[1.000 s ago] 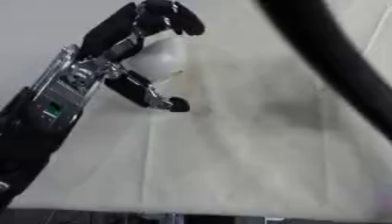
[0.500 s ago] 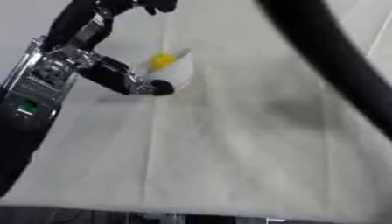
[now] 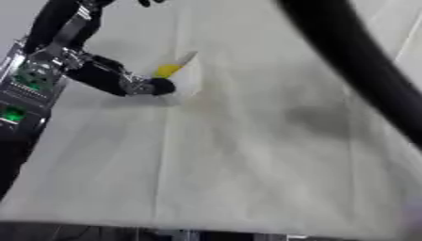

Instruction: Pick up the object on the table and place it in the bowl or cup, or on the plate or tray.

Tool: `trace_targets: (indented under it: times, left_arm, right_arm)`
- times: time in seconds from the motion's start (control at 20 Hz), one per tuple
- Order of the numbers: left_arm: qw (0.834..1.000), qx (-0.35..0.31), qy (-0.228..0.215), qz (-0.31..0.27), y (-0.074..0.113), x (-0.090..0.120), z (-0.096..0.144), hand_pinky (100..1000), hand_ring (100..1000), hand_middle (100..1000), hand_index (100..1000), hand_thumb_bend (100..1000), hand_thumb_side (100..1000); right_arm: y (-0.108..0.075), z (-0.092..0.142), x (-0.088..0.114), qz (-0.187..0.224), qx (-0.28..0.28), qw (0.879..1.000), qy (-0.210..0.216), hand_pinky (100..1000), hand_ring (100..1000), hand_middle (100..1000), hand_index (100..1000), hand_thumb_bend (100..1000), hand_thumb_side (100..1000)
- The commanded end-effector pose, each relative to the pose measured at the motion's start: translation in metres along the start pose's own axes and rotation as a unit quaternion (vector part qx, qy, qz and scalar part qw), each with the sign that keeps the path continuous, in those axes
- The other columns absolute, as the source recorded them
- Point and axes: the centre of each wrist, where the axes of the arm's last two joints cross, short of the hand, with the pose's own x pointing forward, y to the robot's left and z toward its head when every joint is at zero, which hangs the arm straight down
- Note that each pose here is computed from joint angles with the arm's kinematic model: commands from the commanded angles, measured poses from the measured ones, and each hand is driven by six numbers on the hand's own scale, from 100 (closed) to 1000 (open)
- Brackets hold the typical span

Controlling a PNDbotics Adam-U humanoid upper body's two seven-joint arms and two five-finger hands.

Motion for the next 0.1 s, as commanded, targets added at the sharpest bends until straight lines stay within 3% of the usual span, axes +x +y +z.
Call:
trace_targets:
  times: [0.05, 0.1]
  left_arm:
    - [1.0, 0.004, -0.006, -0.018, 0.0143, 0.0001, -0.0012, 494, 635, 688, 794, 597, 274]
    - [1.0, 0.004, -0.006, -0.018, 0.0145, 0.0001, -0.0011, 493, 634, 688, 793, 596, 275]
  right_arm:
    - [-0.005, -0.0042, -0.0002, 0.004, -0.005, 1.0, -0.011, 200, 540, 698, 712, 100, 919]
    - [-0.005, -0.0041, -0.0002, 0.004, -0.005, 1.0, -0.011, 200, 540, 698, 712, 100, 919]
